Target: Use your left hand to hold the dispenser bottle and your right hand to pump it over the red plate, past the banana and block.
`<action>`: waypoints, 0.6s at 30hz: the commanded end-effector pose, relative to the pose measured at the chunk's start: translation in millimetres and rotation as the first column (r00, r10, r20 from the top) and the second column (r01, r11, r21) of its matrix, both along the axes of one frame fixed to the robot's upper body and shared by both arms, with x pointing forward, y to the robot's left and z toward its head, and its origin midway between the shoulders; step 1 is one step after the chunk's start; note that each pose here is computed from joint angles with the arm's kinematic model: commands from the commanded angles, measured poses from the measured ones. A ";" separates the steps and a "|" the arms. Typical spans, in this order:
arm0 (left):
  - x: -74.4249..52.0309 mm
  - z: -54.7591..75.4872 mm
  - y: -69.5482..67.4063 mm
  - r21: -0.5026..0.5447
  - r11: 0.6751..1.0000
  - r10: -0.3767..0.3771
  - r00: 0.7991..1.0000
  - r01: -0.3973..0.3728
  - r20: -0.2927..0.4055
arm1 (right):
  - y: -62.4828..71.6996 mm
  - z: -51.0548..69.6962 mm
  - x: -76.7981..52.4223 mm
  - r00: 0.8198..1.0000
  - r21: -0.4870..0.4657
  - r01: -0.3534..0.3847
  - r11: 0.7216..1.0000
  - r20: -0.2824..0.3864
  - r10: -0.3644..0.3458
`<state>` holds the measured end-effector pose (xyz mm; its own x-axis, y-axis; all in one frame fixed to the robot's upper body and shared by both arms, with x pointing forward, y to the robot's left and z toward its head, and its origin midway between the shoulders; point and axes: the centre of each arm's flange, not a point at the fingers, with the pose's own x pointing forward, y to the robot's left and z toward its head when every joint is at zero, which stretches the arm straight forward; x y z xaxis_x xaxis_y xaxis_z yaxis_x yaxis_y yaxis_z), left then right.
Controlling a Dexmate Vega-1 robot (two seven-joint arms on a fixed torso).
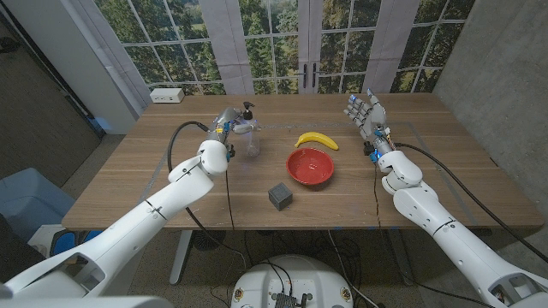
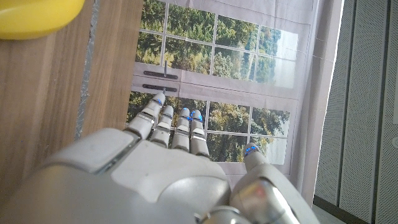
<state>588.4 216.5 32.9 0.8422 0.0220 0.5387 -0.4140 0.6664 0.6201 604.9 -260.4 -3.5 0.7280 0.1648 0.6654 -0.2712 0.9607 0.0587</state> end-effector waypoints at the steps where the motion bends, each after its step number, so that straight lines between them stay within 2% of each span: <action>1: -2.7 0.7 -2.1 -0.012 0.999 0.046 0.999 -0.046 -0.014 | -1.9 0.1 -1.1 1.000 0.001 0.010 1.000 0.008 -0.010; 4: -3.6 3.1 -1.6 -0.009 0.999 0.041 0.999 -0.041 -0.027 | -2.0 0.1 -0.9 1.000 0.008 0.005 1.000 0.006 -0.005; 6: -5.0 2.4 -2.2 -0.004 0.999 0.036 0.999 -0.036 -0.007 | -2.0 0.0 -0.9 1.000 0.006 0.003 1.000 0.006 -0.003; 8: -5.2 3.7 -3.7 0.013 0.999 0.039 0.999 -0.038 -0.036 | -2.0 -0.3 -1.0 1.000 0.008 0.005 1.000 0.008 -0.005; 9: -5.7 2.8 -3.9 0.011 0.999 0.037 0.999 -0.037 -0.022 | -2.1 0.0 -1.2 1.000 0.003 0.008 1.000 0.008 -0.008; 13: -5.9 2.7 -4.7 0.026 0.999 0.042 0.998 -0.041 -0.040 | -2.6 -0.1 -1.2 1.000 0.011 0.005 1.000 0.008 -0.005; 15: -5.4 4.1 -4.9 0.042 0.998 0.038 0.997 -0.035 -0.071 | -2.7 -0.1 -1.1 1.000 0.012 0.006 1.000 0.008 -0.006; 18: -5.2 4.3 -5.5 0.055 0.998 0.030 0.996 -0.026 -0.081 | -2.6 0.3 -1.2 1.000 0.009 0.008 1.000 0.012 -0.008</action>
